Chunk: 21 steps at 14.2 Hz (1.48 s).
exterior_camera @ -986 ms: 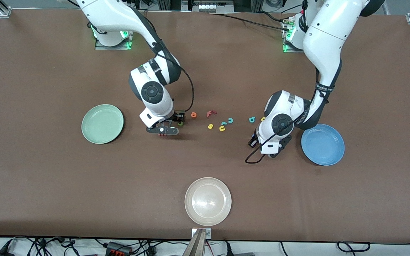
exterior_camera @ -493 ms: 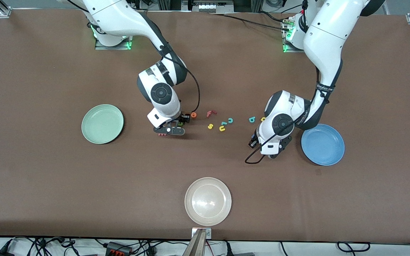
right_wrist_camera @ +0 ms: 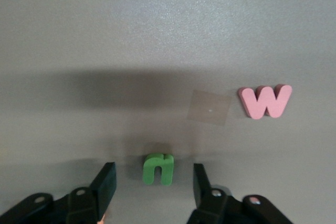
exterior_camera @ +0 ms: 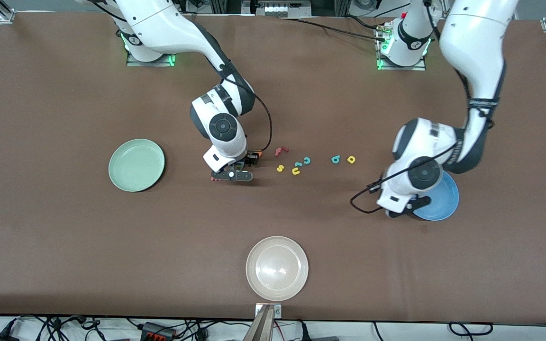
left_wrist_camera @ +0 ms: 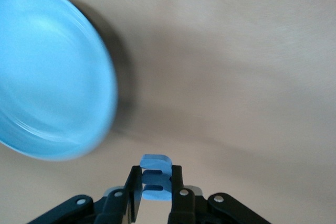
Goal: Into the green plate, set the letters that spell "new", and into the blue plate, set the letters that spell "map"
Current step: 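Place the blue m on the blue plate with the left gripper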
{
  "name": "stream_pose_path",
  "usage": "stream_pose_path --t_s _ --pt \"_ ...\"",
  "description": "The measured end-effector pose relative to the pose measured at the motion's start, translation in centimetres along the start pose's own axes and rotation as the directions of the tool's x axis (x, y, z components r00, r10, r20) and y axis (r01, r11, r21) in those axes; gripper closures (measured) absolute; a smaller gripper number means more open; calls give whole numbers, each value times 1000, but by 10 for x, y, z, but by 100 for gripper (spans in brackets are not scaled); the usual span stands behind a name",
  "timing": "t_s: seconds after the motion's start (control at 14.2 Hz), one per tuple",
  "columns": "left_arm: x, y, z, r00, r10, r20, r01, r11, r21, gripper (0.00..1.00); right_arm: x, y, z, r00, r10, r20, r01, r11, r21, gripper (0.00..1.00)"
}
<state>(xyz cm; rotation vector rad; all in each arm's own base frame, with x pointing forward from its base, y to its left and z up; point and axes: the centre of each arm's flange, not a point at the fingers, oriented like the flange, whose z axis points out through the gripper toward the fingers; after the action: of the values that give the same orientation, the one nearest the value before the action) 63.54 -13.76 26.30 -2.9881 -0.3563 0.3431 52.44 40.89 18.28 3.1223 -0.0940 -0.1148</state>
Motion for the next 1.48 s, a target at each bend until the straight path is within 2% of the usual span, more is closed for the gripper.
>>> stream_pose_path --t_s 0.07,0.28,0.42,0.63,0.7,0.77,1.06,1.2,1.34,1.48 --pt "7 -23 -3 997 78 7 -78 997 11 74 0 0 2 1000 0 2 0 1000 -2 34" --pt "28 -86 7 969 246 32 -246 969 24 74 -1 1 7 1000 2 8 -2 1000 -6 45" --pt "33 -109 27 957 289 38 -290 957 9 74 -1 1 7 1000 3 9 -2 1000 -6 48" --pt "29 -103 67 948 319 2 -319 948 -4 74 -1 1 7 1000 3 10 -3 1000 -6 54" --pt "26 -100 75 946 325 2 -325 946 -6 70 -1 1 7 1000 3 9 -3 1000 -6 62" --pt "24 -97 77 944 330 3 -330 944 -7 60 0 1 6 1000 3 8 -3 1000 -4 73" --pt "16 -79 50 933 359 37 -359 933 -8 22 15 16 -2 1000 28 9 -28 1000 -14 74" --pt "5 -45 19 909 416 40 -415 910 -20 4 34 43 -25 997 73 36 -71 997 -34 74" --pt "-22 10 0 859 512 21 -511 858 -43 0 59 94 -55 989 129 72 -126 991 -51 74" --pt "-56 64 -1 775 632 8 -631 774 -50 0 79 157 -80 985 134 112 -128 990 -59 74"
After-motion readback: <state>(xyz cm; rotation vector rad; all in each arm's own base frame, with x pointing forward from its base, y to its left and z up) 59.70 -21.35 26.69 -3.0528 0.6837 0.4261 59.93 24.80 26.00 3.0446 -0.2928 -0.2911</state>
